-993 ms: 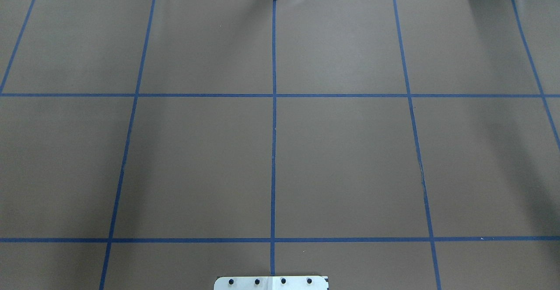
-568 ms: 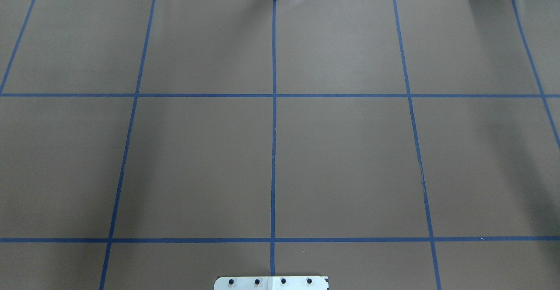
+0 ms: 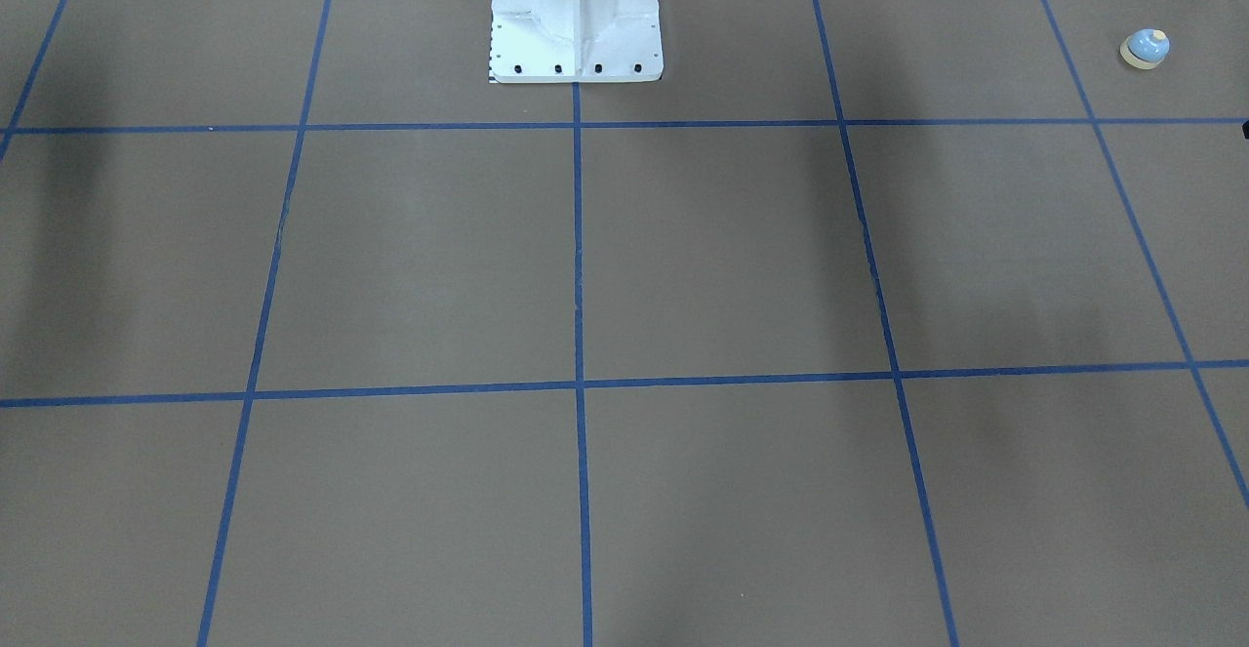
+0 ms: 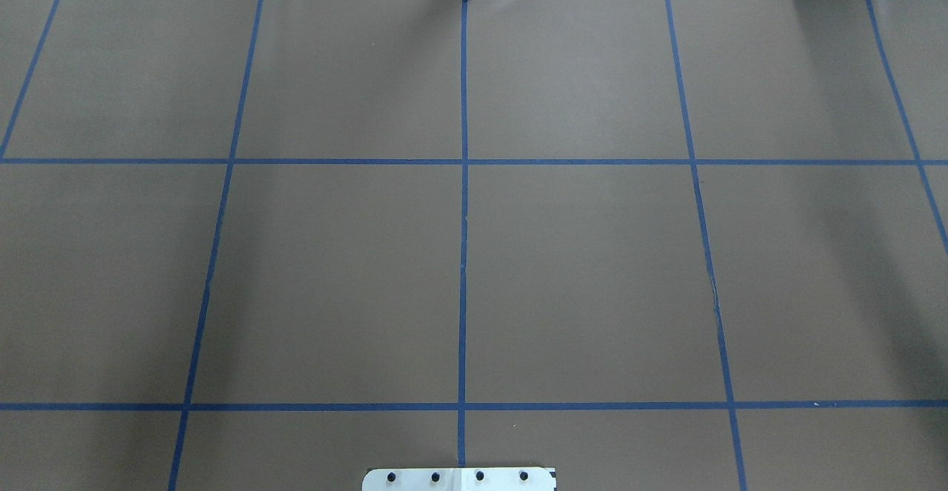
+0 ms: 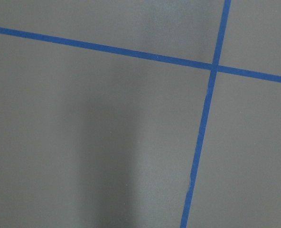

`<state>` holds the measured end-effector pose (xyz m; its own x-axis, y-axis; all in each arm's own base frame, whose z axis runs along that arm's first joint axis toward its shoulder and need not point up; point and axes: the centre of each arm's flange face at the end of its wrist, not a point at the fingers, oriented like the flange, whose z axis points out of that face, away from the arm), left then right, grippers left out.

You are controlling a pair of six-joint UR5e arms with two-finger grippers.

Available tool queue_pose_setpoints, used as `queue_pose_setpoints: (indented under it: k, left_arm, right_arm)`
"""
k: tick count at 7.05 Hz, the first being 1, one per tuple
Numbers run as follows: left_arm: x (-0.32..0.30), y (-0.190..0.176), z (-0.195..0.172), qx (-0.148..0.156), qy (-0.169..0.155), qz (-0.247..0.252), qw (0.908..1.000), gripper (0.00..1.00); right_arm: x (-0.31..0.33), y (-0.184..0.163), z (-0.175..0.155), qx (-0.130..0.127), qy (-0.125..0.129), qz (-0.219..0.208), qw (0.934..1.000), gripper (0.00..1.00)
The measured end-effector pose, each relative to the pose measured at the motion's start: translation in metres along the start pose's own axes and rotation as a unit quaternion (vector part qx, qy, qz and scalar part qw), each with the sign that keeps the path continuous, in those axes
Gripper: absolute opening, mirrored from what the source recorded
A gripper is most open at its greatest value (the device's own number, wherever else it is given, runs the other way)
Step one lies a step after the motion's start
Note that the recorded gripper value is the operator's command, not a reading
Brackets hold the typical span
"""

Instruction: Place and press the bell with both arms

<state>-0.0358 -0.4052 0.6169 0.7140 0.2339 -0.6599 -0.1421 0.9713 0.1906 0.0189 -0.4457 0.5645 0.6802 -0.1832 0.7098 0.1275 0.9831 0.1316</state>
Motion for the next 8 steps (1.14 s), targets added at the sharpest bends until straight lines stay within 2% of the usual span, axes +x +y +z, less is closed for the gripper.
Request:
queue_pose_setpoints:
  k: [1, 3, 5, 8]
  left_arm:
    - [-0.005, 0.005, 0.011, -0.002, 0.021, -0.005, 0.9998, 1.0]
    - [-0.035, 0.029, 0.048, -0.031, 0.036, -0.039, 0.9981, 1.0]
    - [-0.063, 0.063, 0.083, -0.069, 0.044, -0.114, 0.9901, 1.0]
    - [-0.084, 0.163, 0.118, -0.122, 0.048, -0.187, 0.9736, 1.0]
  right_arm:
    - [-0.002, -0.003, -0.002, 0.002, -0.002, -0.002, 1.0, 1.0]
    - [-0.006, -0.005, -0.003, 0.004, -0.012, -0.003, 0.9999, 1.0]
    - [-0.006, -0.006, -0.003, 0.005, -0.014, -0.003, 0.9999, 1.0]
    - [-0.011, -0.011, -0.007, 0.009, -0.018, -0.009, 0.9998, 1.0]
